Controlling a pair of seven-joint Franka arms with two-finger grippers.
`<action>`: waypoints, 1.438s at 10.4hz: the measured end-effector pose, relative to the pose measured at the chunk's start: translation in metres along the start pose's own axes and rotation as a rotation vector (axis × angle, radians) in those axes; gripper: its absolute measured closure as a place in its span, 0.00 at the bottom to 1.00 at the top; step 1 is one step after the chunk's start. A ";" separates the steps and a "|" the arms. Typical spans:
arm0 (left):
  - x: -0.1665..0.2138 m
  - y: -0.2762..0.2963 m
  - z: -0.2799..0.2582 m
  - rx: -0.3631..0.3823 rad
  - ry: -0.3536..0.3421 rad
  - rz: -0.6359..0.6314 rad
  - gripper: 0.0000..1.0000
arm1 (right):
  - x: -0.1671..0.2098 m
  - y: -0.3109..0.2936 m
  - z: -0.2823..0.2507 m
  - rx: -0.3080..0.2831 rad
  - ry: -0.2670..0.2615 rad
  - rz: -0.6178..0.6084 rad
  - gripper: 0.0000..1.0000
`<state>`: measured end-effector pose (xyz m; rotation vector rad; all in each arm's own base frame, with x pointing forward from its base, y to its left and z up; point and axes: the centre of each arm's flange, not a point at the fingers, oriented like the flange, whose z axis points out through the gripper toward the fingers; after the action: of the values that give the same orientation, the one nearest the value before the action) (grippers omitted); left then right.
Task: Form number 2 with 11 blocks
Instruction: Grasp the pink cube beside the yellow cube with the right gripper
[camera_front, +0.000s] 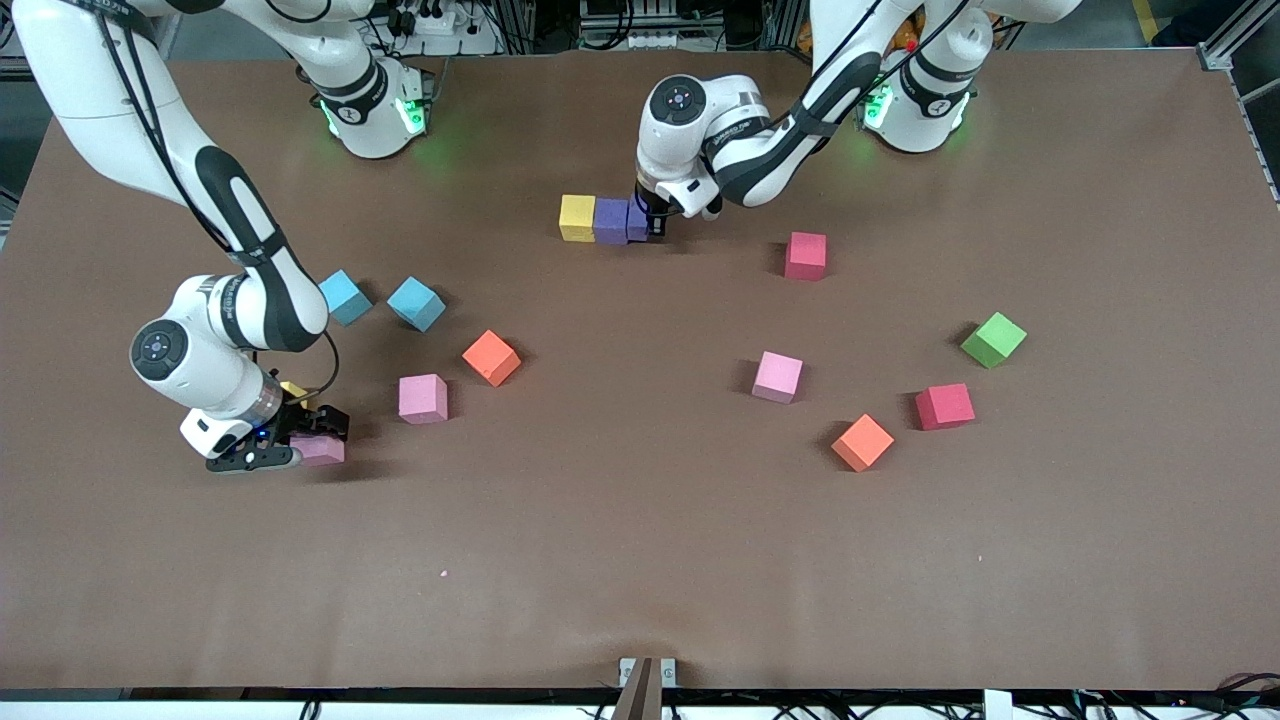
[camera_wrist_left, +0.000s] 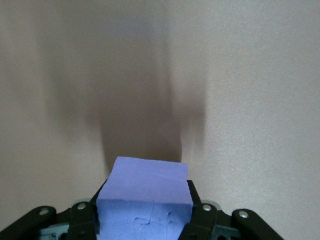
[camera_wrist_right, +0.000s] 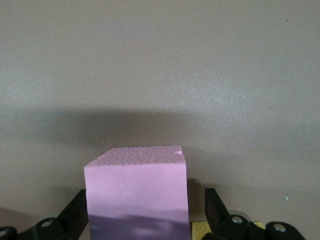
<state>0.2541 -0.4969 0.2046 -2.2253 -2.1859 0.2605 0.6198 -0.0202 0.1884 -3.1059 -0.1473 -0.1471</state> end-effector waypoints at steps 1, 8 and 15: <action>0.000 0.001 0.002 0.004 -0.001 -0.005 0.40 | 0.000 0.000 0.000 0.000 0.001 0.003 0.00; -0.003 0.006 0.009 0.011 0.002 -0.018 0.40 | 0.002 -0.009 -0.001 0.004 0.000 -0.005 0.21; -0.002 0.005 0.014 0.014 0.052 -0.014 0.00 | 0.020 -0.022 -0.017 0.008 0.014 -0.027 0.42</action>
<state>0.2571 -0.5006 0.1900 -2.1832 -2.1651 0.2145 0.6358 0.0029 0.2073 -3.0955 -0.1886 -0.1683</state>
